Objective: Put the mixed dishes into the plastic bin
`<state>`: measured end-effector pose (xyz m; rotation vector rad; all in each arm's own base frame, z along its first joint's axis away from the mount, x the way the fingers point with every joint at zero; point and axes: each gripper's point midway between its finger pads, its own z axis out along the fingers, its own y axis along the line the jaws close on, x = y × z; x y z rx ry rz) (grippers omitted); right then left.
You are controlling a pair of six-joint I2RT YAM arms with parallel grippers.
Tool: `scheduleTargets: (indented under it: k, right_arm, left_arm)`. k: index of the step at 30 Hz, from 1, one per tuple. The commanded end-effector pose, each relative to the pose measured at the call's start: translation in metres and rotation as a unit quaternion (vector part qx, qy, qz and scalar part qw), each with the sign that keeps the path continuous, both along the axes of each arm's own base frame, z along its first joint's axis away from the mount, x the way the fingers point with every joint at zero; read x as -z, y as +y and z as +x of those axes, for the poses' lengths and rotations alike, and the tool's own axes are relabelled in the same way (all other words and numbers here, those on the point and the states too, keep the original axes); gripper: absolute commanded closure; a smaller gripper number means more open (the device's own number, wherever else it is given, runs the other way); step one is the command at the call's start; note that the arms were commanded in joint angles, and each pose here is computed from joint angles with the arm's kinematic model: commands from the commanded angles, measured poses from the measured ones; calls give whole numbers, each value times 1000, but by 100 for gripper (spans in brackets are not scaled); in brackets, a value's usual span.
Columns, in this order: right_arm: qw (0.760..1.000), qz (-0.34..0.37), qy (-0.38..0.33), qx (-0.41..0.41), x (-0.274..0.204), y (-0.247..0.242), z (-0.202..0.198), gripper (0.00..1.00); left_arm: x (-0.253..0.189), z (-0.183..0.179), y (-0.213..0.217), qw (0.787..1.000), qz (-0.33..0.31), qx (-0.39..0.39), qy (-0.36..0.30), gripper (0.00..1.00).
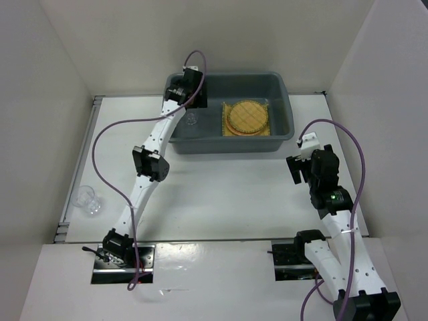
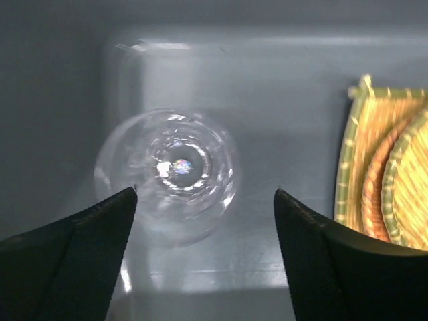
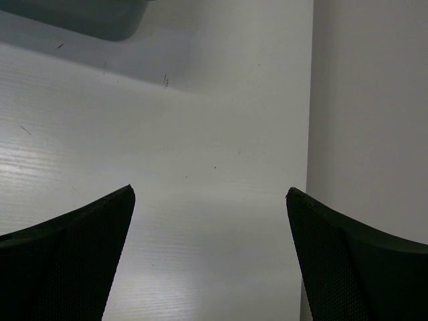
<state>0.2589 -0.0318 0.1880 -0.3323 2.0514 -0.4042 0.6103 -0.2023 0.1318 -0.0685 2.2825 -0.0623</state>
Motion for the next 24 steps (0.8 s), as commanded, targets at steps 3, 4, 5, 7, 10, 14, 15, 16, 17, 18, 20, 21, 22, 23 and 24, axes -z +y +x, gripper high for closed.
scheduleTargets:
  k: [3, 4, 5, 7, 10, 14, 15, 16, 17, 18, 20, 21, 22, 23, 24]
  right_arm:
    - [1000, -1, -13, -1, -3, 2, 7, 2]
    - [1000, -1, -13, -1, -3, 2, 7, 2]
    - [1000, -1, -13, -1, -3, 2, 7, 2]
    - [1000, 0, -18, -1, -6, 2, 6, 2]
    - [1000, 1, -29, -1, -11, 1, 4, 2]
    - [1000, 3, -29, -5, -11, 3, 5, 2]
    - [1000, 3, -29, -5, -11, 3, 5, 2]
    - [1000, 3, -29, -10, -11, 5, 5, 2]
    - [1000, 3, -29, -10, -11, 5, 5, 2]
    - [1000, 3, -29, -10, -11, 5, 5, 2]
    - [999, 1, -28, -21, -11, 9, 5, 2]
    - [1000, 0, -24, -21, -9, 9, 6, 2]
    - [1000, 0, -24, -21, -9, 9, 6, 2]
    - [1000, 0, -24, -21, -9, 9, 6, 2]
    - [1000, 0, -24, -21, -9, 9, 6, 2]
  left_arm:
    - [-234, -40, 98, 946, 37, -228, -229, 9]
    - [-275, -64, 121, 921, 25, -283, -265, 9]
    - [-291, -79, 144, 901, 27, -331, -280, 7]
    - [-306, -120, 196, 843, -15, -450, -295, 3]
    - [-276, -141, 270, 853, -42, -480, -203, 0]
    - [-231, -188, 323, 795, -36, -579, -177, 0]
    - [-245, -212, 329, 785, -60, -582, -203, 0]
    - [-223, -219, 333, 790, -66, -580, -186, 0]
    - [-178, -250, 352, 766, -76, -618, -162, 0]
    - [-158, -263, 359, 758, -82, -630, -144, 0]
    - [-131, -289, 368, 754, -74, -642, -116, 0]
    - [-101, -306, 375, 748, -54, -656, -82, 0]
    - [-89, -316, 376, 741, -49, -666, -68, 0]
    - [-81, -324, 377, 729, -56, -679, -68, 0]
    - [-68, -333, 380, 720, -51, -689, -55, 0]
